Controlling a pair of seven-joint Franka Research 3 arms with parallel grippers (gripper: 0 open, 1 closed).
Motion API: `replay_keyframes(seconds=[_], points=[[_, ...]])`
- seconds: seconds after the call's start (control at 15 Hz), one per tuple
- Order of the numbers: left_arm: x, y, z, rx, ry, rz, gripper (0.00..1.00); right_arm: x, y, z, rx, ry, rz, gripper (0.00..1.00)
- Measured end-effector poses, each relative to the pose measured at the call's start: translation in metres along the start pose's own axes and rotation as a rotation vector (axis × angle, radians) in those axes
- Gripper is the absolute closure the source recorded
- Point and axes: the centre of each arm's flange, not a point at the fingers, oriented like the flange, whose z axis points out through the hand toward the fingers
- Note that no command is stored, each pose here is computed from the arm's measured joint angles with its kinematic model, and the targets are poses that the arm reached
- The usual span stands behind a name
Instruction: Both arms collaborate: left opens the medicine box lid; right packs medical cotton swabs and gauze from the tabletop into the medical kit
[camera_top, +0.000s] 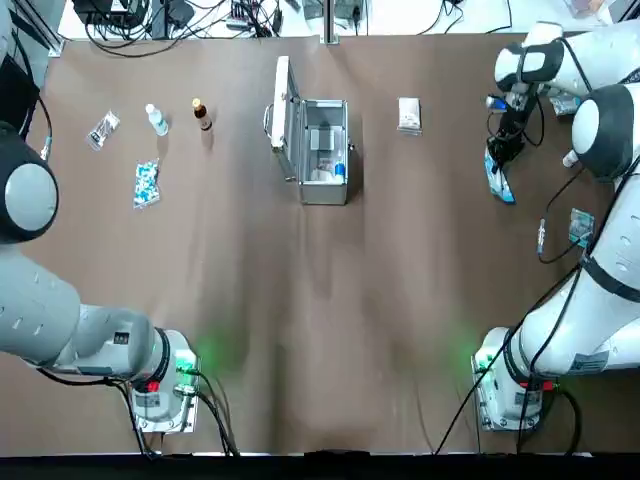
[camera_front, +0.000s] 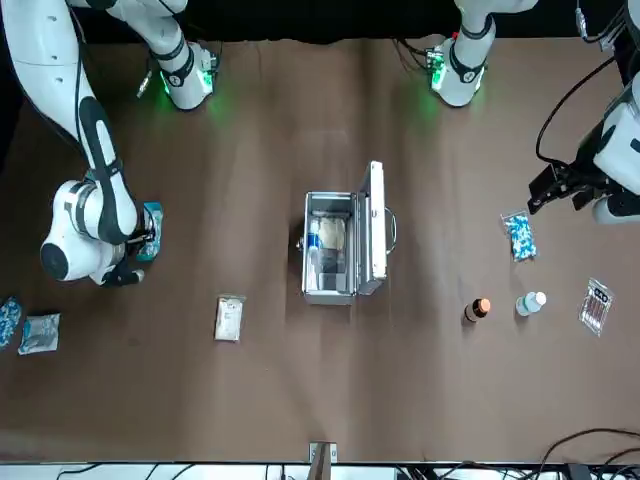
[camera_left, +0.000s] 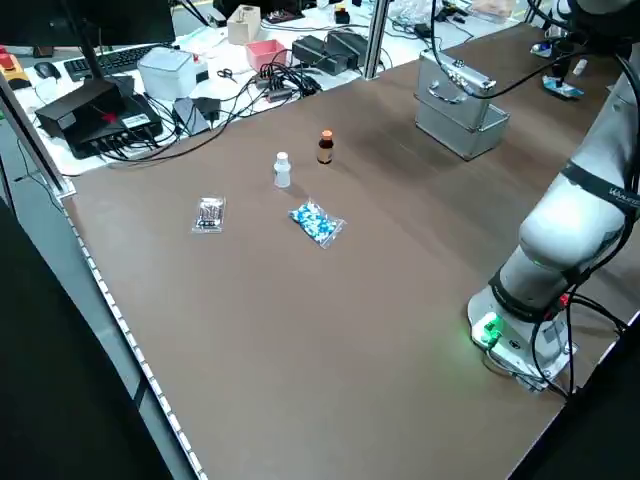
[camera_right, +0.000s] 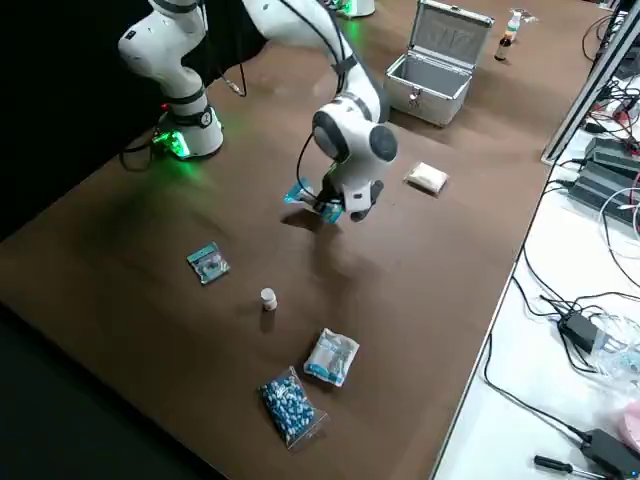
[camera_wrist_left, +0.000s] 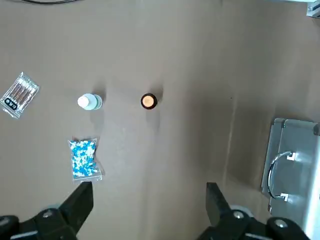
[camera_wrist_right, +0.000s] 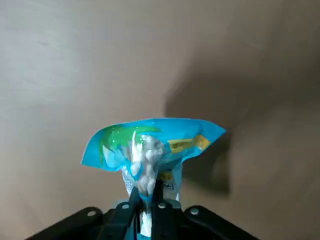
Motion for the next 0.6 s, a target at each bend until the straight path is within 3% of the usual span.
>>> replay_keyframes(seconds=[0.2,0.6], points=[[0.0,0.0,0.0,0.0,0.0,0.0,0.0,0.003,-0.062,-0.045,0.0,0.011,-0.024,0.9],[0.002,0.0,0.005,0.001,-0.008,0.0,0.0,-0.021,-0.266,-0.135,0.133,0.111,0.039,0.9]])
